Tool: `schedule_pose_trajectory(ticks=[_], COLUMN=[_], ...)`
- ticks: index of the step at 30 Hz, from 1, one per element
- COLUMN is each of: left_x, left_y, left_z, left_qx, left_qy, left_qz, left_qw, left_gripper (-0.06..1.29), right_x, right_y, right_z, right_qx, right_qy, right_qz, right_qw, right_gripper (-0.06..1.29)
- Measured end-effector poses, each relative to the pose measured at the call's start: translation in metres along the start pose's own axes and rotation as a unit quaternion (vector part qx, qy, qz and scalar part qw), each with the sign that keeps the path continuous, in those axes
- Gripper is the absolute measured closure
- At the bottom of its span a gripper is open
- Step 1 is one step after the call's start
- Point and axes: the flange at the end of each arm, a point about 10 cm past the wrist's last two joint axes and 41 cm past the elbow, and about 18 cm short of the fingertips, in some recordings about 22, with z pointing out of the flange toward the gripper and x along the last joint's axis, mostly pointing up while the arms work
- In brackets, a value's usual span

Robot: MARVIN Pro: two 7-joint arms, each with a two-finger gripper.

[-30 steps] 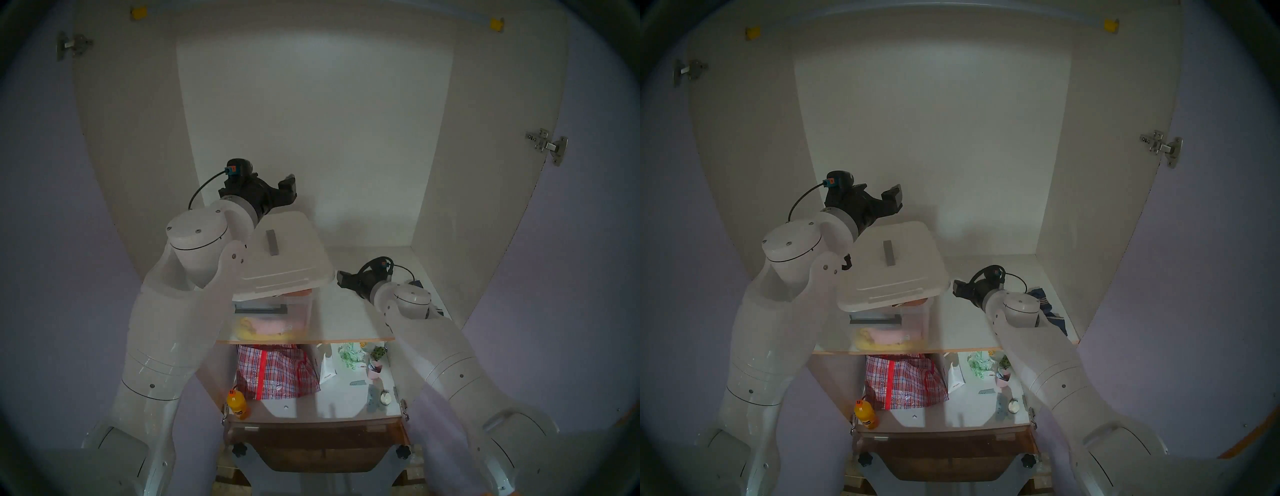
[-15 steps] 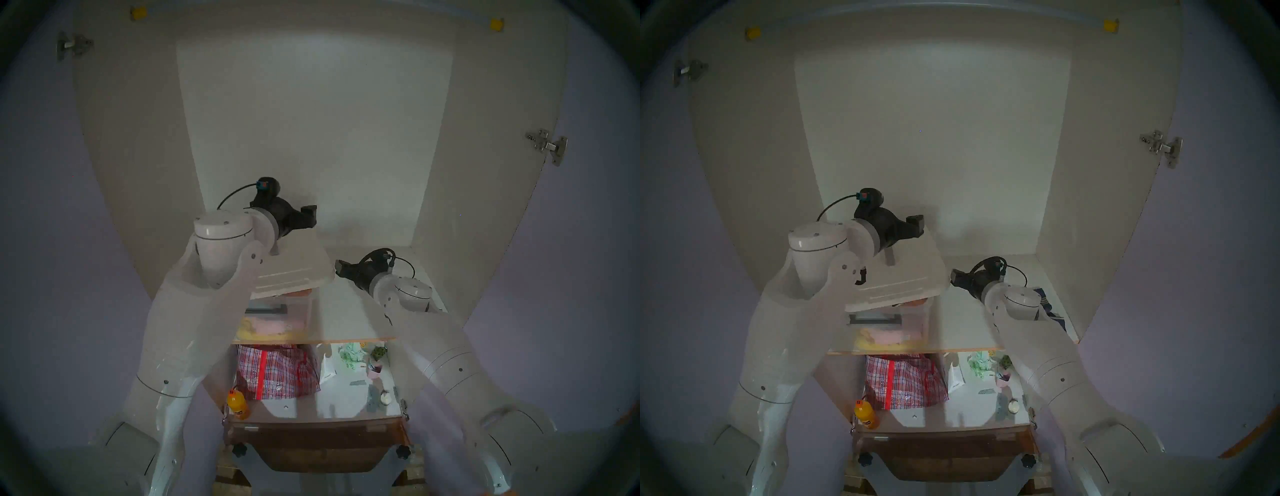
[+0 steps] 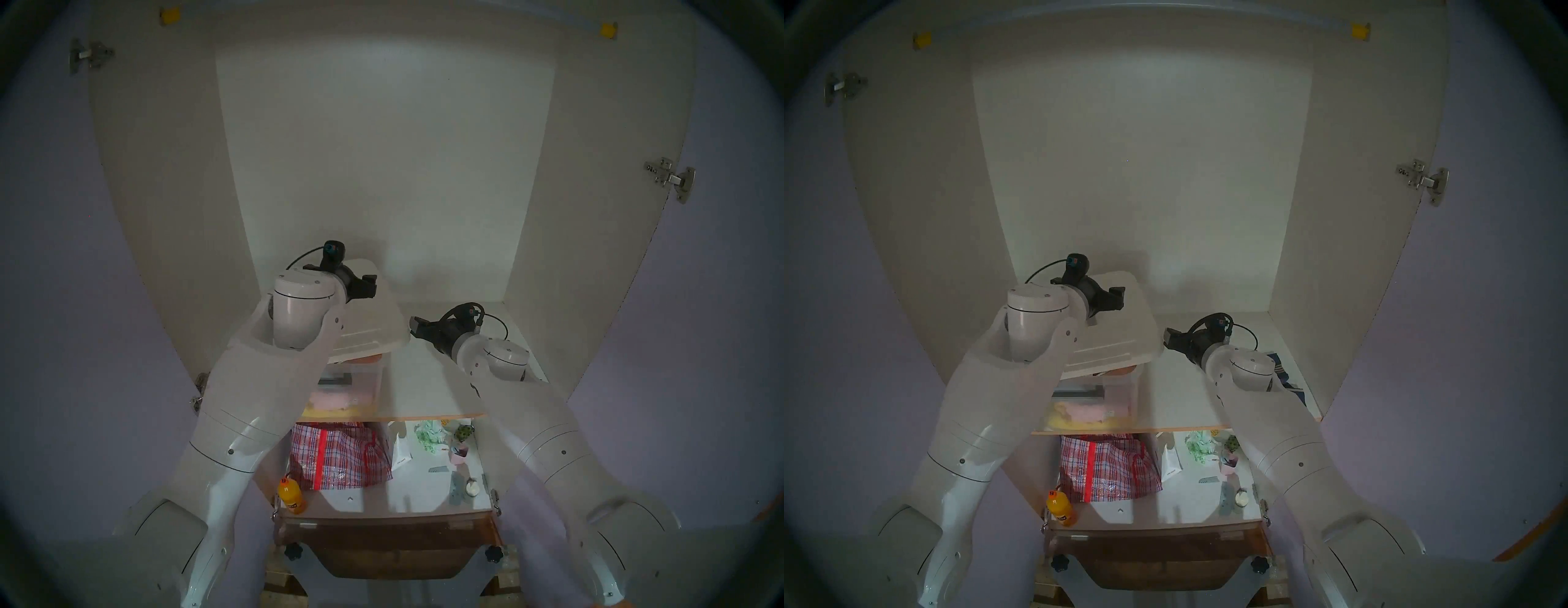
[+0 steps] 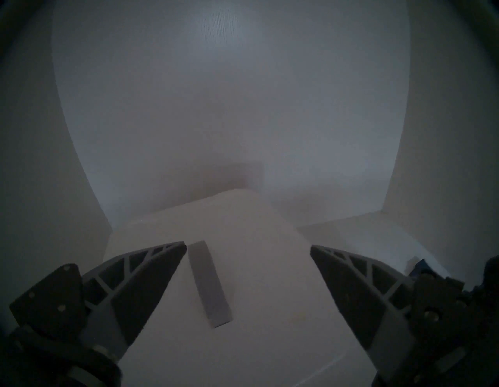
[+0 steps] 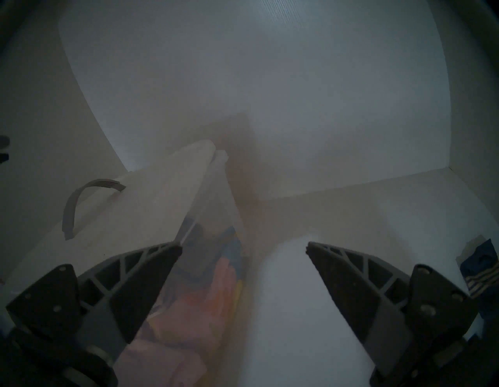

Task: Take socks out of the storage bin, place them on top of the cabinet, and put the lid back on the bin

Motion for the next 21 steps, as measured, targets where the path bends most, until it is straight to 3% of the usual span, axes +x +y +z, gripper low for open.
schedule_pose_trajectory(ticks=[5, 13, 18, 21], left_x=[-0.005, -0.031, -0.028, -0.032], left_y=[0.001, -0.003, -0.007, -0.011], left_z=[0.010, 0.037, 0.044, 0.050], left_qx=[0.023, 0.036, 0.028, 0.035], left_qy=[0.002, -0.017, -0.014, -0.019], left_qz=[0.042, 0.043, -0.039, -0.041], left_qw=[0.9989, 0.9983, 0.9988, 0.9984], left_gripper=[-0.01, -0.01, -0.01, -0.01], right_x=[0.000, 0.000, 0.001, 0.001], right_y=[0.000, -0.001, -0.001, -0.001], right_z=[0.000, 0.000, 0.000, 0.000], right_qx=[0.000, 0.001, 0.001, 0.001], right_qy=[0.000, 0.001, 0.001, 0.001], right_qz=[0.000, 0.001, 0.001, 0.001], right_qw=[1.0000, 1.0000, 1.0000, 1.0000], right_gripper=[-0.02, -0.02, -0.02, -0.02])
